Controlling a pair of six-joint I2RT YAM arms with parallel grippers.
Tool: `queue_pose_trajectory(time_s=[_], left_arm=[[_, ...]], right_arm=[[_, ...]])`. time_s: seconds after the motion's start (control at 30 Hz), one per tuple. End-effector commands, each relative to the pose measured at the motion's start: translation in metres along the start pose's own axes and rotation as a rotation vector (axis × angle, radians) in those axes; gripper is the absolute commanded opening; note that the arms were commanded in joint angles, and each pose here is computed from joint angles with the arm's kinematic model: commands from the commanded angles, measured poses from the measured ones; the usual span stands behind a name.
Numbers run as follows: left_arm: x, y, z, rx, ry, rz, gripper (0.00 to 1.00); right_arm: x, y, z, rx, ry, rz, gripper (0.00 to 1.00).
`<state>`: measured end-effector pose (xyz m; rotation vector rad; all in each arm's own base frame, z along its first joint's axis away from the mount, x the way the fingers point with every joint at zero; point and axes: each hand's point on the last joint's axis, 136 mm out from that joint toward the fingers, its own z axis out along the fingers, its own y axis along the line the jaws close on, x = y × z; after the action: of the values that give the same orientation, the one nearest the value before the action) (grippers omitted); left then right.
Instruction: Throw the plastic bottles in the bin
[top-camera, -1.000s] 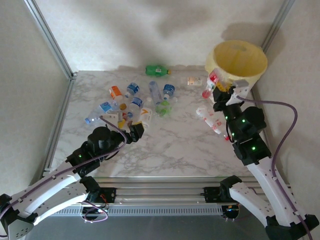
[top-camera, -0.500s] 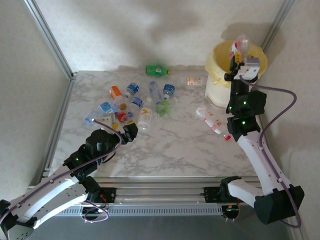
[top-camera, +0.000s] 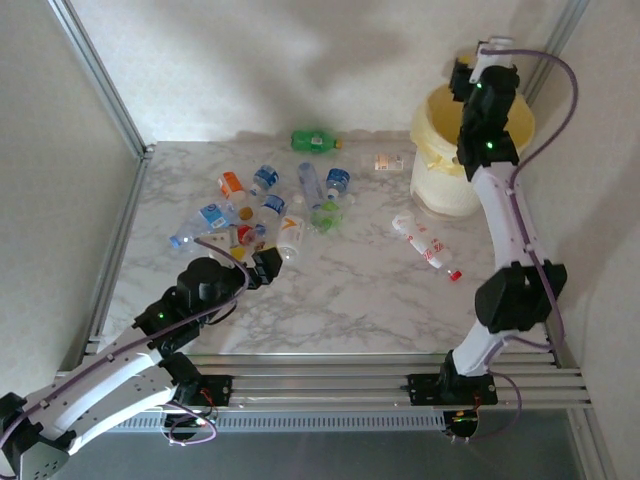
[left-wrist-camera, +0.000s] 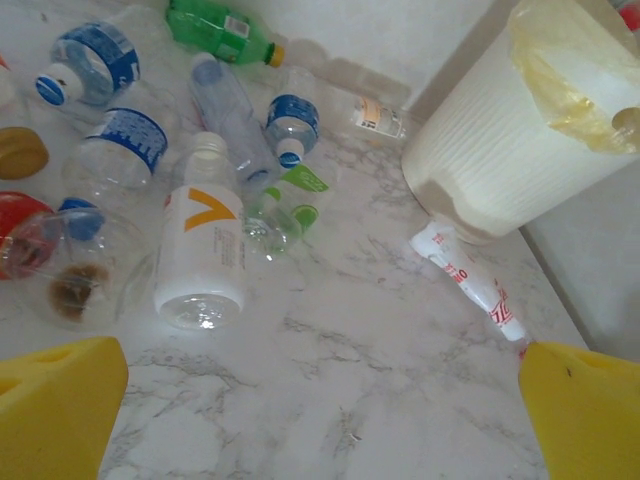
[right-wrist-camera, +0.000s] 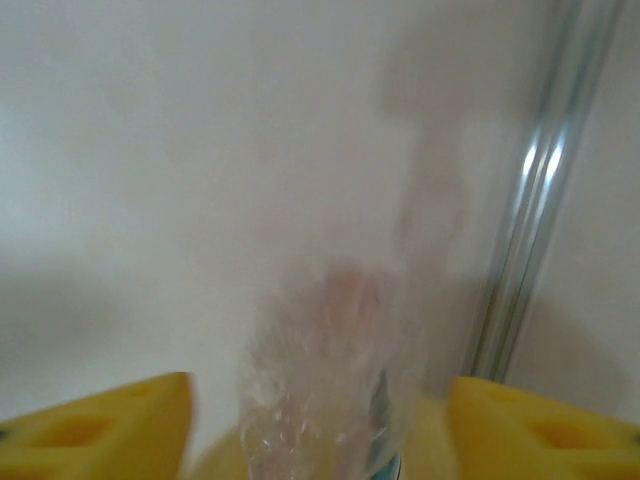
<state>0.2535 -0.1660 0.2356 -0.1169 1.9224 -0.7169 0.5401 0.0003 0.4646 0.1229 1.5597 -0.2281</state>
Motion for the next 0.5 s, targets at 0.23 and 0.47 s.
queue_pose_trajectory(time_s=[0.23,0.47], left_arm=[[0.005,-0.014,0.013,0.057,0.039,-0.011,1.00],[-0.004,-0.030,0.009,0.141,0.009,0.014,1.00]], right_arm=[[0.058,0.002,-0.079,-0.142,0.316,0.075,0.93],[0.125,0.030,-0.179,-0.407,0.605,0.204,0.98]])
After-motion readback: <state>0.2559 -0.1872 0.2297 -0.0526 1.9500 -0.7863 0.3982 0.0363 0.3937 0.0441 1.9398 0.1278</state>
